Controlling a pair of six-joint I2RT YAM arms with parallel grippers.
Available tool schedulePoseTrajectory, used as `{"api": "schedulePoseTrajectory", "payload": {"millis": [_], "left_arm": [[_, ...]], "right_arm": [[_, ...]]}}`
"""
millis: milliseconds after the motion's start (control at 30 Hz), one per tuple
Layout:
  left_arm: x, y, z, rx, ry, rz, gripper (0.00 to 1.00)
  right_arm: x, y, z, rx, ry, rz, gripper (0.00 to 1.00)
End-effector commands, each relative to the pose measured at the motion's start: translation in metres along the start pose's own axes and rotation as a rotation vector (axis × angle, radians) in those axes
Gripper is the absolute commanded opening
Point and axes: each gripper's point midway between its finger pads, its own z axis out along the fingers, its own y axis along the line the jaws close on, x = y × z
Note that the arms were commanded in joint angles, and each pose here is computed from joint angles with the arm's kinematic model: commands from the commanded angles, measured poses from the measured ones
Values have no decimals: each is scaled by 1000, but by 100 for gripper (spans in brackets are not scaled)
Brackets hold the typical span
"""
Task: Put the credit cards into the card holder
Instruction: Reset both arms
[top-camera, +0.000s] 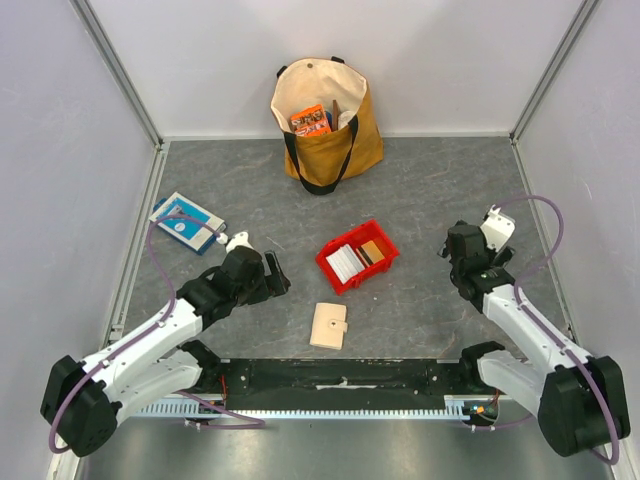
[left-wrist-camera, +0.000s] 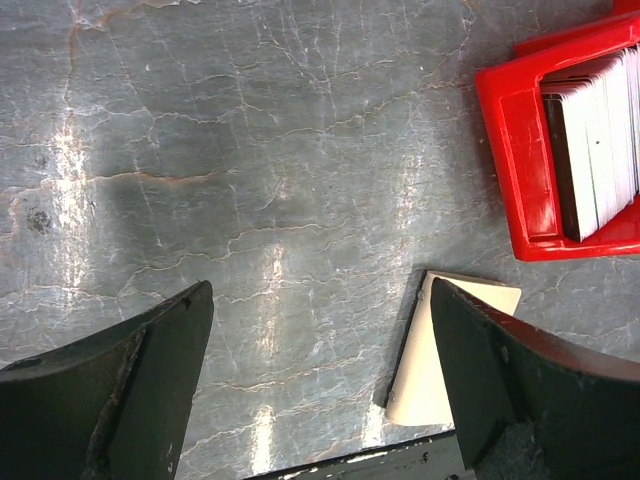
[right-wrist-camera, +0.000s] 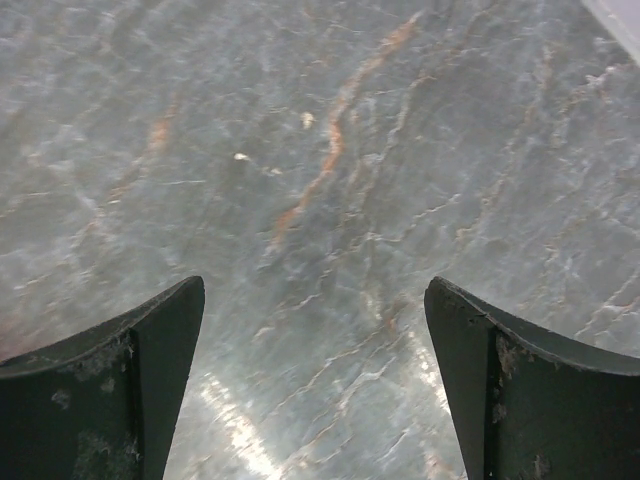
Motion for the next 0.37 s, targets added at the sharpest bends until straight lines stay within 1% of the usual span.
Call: {"api": "schedulePoseTrajectory", "payload": {"millis": [0, 67, 167, 333], "left_arm": [[-13, 3, -4, -28, -48, 20, 94], [-15, 3, -4, -29, -56, 21, 95], [-19, 1, -4, -21, -70, 32, 95], [-26, 0, -5, -30, -94, 40, 95]], "right_arm": [[-20, -19, 16, 123, -171, -36, 98], [-22, -22, 21, 148, -195, -75, 98], [-35, -12, 25, 120, -252, -78, 98], [-31, -14, 36, 99, -368, -81, 98]]}}
